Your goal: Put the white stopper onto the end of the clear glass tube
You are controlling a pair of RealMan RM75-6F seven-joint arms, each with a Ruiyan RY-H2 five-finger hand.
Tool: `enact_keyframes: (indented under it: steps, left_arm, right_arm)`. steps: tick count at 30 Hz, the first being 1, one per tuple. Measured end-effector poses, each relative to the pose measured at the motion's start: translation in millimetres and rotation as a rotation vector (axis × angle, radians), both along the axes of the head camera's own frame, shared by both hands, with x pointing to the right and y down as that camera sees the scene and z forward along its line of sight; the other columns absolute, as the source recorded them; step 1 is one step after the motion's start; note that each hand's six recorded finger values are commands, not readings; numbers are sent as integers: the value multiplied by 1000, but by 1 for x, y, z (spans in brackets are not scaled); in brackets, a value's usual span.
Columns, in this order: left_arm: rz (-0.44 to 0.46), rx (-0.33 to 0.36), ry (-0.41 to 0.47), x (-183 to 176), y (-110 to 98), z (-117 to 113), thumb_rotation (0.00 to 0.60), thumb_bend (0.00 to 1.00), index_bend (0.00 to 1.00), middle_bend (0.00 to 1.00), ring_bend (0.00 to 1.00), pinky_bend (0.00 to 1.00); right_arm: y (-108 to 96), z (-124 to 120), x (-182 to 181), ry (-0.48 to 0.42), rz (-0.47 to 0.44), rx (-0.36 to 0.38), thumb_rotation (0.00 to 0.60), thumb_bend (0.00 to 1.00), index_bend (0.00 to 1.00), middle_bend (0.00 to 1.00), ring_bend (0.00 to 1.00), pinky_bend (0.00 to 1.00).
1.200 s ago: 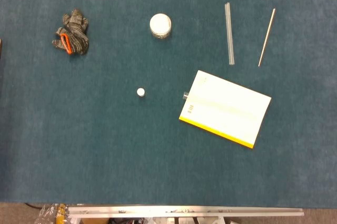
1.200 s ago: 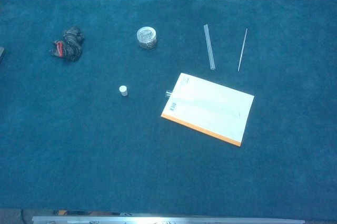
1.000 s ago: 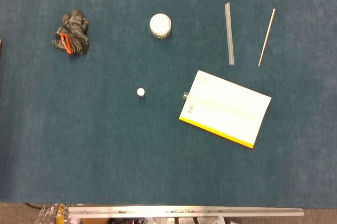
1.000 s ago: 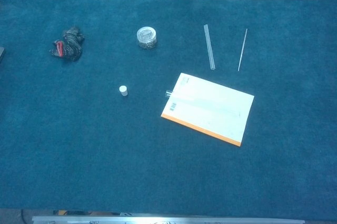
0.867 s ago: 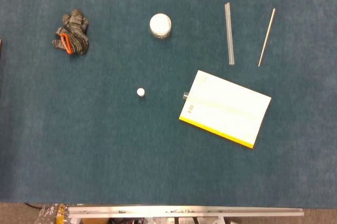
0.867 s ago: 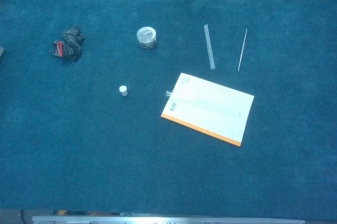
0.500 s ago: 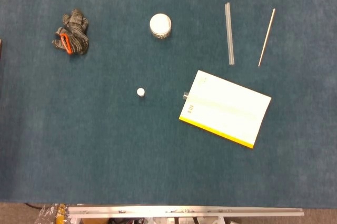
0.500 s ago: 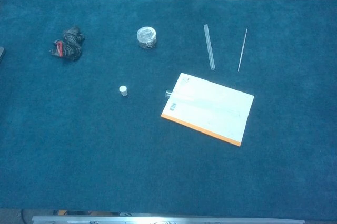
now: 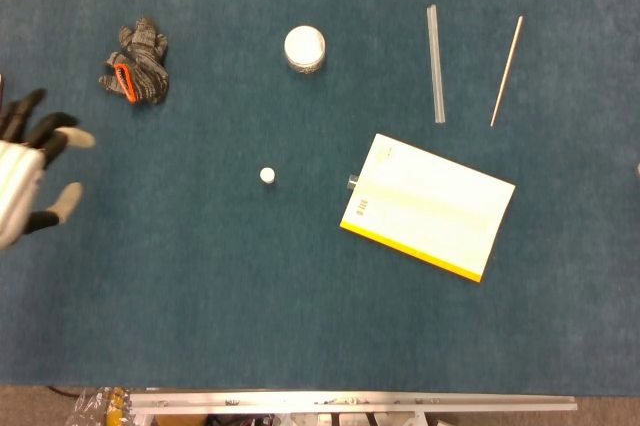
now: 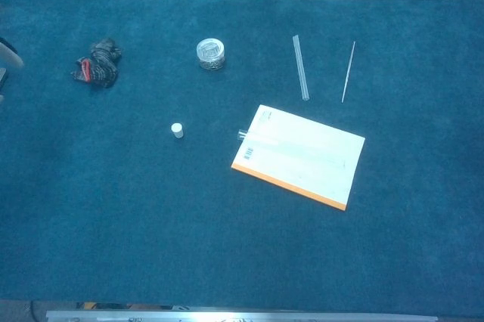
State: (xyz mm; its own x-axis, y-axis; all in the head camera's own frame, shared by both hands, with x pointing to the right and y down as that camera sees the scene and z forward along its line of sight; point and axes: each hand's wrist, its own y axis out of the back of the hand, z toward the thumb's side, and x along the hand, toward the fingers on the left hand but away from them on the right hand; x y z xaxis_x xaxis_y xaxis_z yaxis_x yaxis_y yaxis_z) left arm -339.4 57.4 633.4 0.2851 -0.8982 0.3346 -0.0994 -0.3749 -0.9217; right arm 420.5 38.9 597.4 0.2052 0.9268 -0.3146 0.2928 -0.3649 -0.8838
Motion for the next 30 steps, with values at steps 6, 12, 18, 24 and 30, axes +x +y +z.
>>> enact_keyframes:
  steps: [6, 12, 18, 24, 30]
  left_arm:
    - [81, -54, 47, 37, -13, 18, 600, 339, 346, 247, 41, 81]
    - [139, -94, 74, 72, -25, 37, 600, 338, 349, 240, 41, 80]
    - [164, -127, 71, 97, -35, 59, 600, 338, 375, 230, 41, 80]
    - [173, -146, 64, 115, -41, 78, 600, 338, 385, 223, 40, 80]
    - [188, -169, 49, 129, -41, 95, 600, 338, 390, 218, 40, 80]
  right_arm:
    - [-6, 0, -6, -2, -13, -2, 600, 292, 171, 138, 21, 210]
    - [-9, 3, -4, 4, -5, -8, 600, 292, 171, 138, 21, 210]
    - [-11, 5, 1, 12, 6, -10, 600, 292, 171, 138, 21, 210]
    - [-12, 5, 7, 19, 16, -10, 600, 292, 171, 138, 21, 210]
    - [-13, 5, 12, 23, 28, -10, 600, 292, 171, 138, 21, 210]
